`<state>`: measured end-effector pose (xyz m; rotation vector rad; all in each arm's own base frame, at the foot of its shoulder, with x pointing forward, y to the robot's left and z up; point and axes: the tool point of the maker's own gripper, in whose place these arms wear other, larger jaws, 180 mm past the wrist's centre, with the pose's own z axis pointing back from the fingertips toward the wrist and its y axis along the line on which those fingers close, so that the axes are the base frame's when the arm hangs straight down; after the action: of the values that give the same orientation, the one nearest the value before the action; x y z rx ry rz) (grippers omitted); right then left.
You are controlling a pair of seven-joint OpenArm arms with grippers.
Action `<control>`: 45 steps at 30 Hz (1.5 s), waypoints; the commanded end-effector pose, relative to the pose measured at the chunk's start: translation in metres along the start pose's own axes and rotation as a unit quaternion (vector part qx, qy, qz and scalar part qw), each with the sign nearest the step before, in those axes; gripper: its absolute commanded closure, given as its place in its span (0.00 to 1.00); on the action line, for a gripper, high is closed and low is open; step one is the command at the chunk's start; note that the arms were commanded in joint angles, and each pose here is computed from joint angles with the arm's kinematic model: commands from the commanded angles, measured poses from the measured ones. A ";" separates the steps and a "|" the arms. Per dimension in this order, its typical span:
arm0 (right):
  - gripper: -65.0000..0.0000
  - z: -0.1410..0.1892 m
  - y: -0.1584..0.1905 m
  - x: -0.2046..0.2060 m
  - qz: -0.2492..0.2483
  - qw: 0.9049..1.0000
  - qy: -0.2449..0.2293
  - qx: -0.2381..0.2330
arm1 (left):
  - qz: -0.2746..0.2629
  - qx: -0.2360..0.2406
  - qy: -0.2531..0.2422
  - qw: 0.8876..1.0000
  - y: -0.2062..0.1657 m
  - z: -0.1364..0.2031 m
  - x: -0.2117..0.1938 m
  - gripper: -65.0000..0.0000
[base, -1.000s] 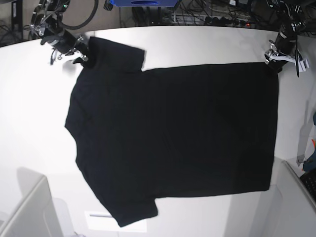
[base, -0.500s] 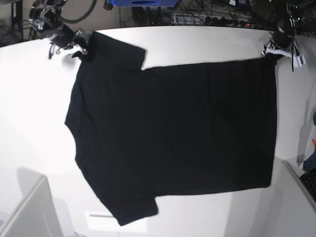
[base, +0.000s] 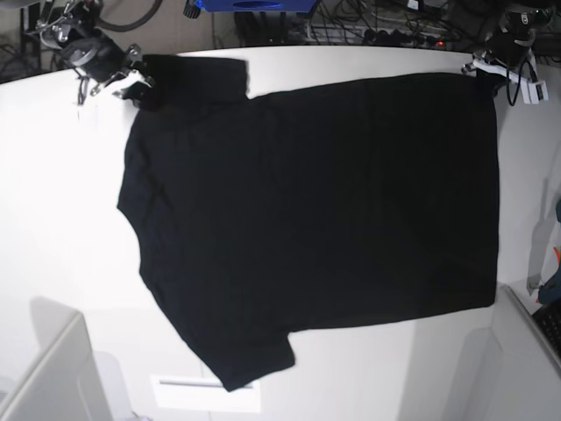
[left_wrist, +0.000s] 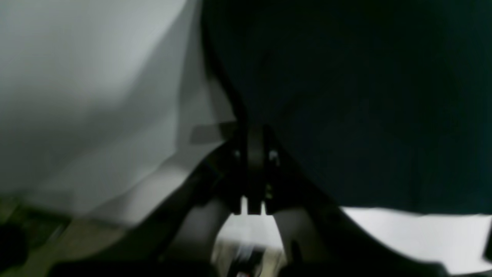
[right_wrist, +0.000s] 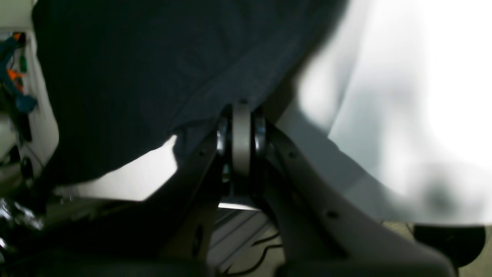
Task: Fold the T-shirt properly
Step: 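Close both grippers on the shirt edge corners and lift, then pull the held shirt edge with both grippers toward the robot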
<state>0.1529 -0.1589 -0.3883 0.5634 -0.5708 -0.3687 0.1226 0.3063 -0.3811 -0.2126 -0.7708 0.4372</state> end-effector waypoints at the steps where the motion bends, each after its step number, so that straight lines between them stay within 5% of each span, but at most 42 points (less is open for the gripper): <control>1: 1.00 0.001 0.008 0.017 0.011 1.000 -0.018 0.012 | -0.004 -0.014 -0.015 1.000 -0.006 0.007 0.010 1.00; 6: 1.00 -0.014 0.030 0.048 0.035 0.998 -0.018 0.040 | 0.017 -0.036 -0.026 0.999 -0.010 0.020 0.041 1.00; 17: 1.00 -0.060 0.051 0.114 -0.047 0.995 -0.030 0.084 | 0.007 0.006 -0.036 0.999 0.002 0.004 0.079 1.00; 45: 1.00 -0.130 0.097 0.211 -0.139 0.975 -0.037 0.170 | 0.004 0.034 -0.023 0.999 -0.001 -0.054 0.113 1.00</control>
<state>0.3976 -0.1260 -0.3585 0.9444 -0.5686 -0.5798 0.2242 0.3493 -0.3626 -0.1539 -0.7432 0.4918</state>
